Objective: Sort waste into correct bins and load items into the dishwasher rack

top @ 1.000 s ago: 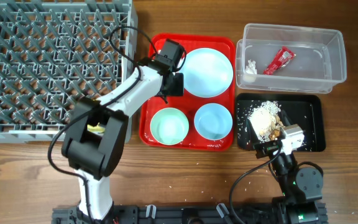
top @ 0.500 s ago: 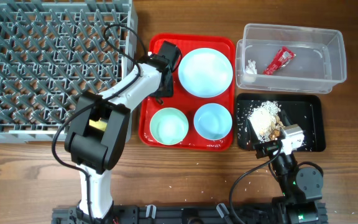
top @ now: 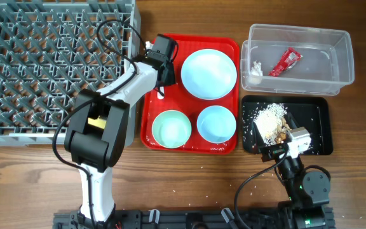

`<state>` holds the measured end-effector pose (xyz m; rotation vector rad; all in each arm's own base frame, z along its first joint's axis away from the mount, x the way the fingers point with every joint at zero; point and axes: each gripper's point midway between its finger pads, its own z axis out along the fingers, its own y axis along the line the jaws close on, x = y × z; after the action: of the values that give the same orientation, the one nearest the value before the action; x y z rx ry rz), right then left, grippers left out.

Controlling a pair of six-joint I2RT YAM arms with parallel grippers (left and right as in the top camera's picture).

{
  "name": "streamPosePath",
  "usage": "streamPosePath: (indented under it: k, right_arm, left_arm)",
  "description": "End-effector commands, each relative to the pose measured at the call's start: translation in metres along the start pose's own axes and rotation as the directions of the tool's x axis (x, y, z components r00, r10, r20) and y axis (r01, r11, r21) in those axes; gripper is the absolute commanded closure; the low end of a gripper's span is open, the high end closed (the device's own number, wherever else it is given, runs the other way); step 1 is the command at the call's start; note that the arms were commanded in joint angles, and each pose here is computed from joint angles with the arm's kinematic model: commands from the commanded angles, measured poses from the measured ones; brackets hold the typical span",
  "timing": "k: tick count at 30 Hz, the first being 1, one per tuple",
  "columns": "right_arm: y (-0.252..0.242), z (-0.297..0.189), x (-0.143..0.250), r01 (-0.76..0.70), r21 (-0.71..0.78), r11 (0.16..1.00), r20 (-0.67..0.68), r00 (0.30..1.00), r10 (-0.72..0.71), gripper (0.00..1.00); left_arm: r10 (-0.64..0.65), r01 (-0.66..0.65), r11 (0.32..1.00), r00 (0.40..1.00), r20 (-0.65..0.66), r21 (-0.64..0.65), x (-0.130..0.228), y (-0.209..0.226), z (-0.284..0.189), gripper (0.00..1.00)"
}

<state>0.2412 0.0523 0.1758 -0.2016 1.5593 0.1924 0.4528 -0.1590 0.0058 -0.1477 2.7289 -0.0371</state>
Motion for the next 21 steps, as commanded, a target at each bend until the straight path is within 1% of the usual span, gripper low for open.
streamPosePath:
  k: [1,2,3,5,8,10,12,13,14,15,16,17,18,19,20,21]
  right_arm:
    - [0.001,0.0,-0.002,0.015,-0.006,1.0,0.01,1.0,-0.015,0.0]
    - [0.001,0.0,-0.002,0.015,-0.006,1.0,0.01,1.0,-0.015,0.0]
    - [0.001,0.0,-0.002,0.015,-0.006,1.0,0.01,1.0,-0.015,0.0]
    - [0.001,0.0,-0.002,0.015,-0.006,1.0,0.01,1.0,-0.015,0.0]
    - [0.001,0.0,-0.002,0.015,-0.006,1.0,0.01,1.0,-0.015,0.0]
    - [0.001,0.0,-0.002,0.015,-0.006,1.0,0.01,1.0,-0.015,0.0]
    - [0.001,0.0,-0.002,0.015,-0.006,1.0,0.01,1.0,-0.015,0.0]
    - [0.001,0.0,-0.002,0.015,-0.006,1.0,0.01,1.0,-0.015,0.01]
    - [0.001,0.0,-0.002,0.015,-0.006,1.0,0.01,1.0,-0.015,0.0]
    - [0.001,0.0,-0.002,0.015,-0.006,1.0,0.01,1.0,-0.015,0.0]
    - [0.001,0.0,-0.002,0.015,-0.006,1.0,0.01,1.0,-0.015,0.01]
    - [0.001,0.0,-0.002,0.015,-0.006,1.0,0.01,1.0,-0.015,0.0]
    - [0.001,0.0,-0.002,0.015,-0.006,1.0,0.01,1.0,-0.015,0.0]
    - [0.001,0.0,-0.002,0.015,-0.006,1.0,0.01,1.0,-0.015,0.0]
    - [0.001,0.0,-0.002,0.015,-0.006,1.0,0.01,1.0,-0.015,0.0]
    - [0.001,0.0,-0.002,0.015,-0.006,1.0,0.01,1.0,-0.015,0.0]
  left_arm:
    - [0.007,-0.007,1.0,0.999,-0.037,0.007,0.009,-0.001,0.014,0.79]
    - [0.008,-0.007,1.0,0.999,-0.039,0.007,0.01,-0.001,0.015,0.87]
    - [0.026,-0.025,1.0,0.999,-0.037,0.009,0.009,-0.002,0.014,0.91]
    - [0.032,-0.032,0.999,0.999,-0.025,0.023,0.003,-0.004,0.0,0.92]
    - [0.022,-0.025,0.998,0.998,0.061,0.063,-0.025,-0.006,-0.075,0.9]
    - [0.056,-0.064,0.995,0.993,0.108,0.078,-0.031,0.0,-0.125,0.9]
    - [0.17,-0.177,0.983,0.976,0.136,0.039,-0.029,0.012,-0.158,0.91]
    - [0.239,-0.236,0.971,0.962,0.134,-0.039,-0.028,0.028,-0.168,0.92]
    - [0.241,-0.227,0.967,0.961,0.135,-0.115,-0.029,0.043,-0.173,0.91]
    - [0.245,-0.227,0.964,0.96,0.138,-0.137,-0.03,0.046,-0.175,0.89]
    - [0.245,-0.232,0.967,0.96,0.133,-0.108,-0.028,0.041,-0.173,0.69]
    - [0.243,-0.239,0.97,0.961,0.133,-0.048,-0.027,0.03,-0.171,0.59]
    - [0.238,-0.25,0.965,0.961,0.14,0.077,-0.026,0.006,-0.166,0.49]
    - [0.229,-0.249,0.96,0.962,0.147,0.131,-0.028,-0.007,-0.159,0.49]
    - [0.179,-0.199,0.971,0.973,0.149,0.135,-0.033,-0.01,-0.146,0.51]
    - [0.112,-0.131,0.982,0.984,0.138,0.137,-0.037,-0.012,-0.128,0.51]
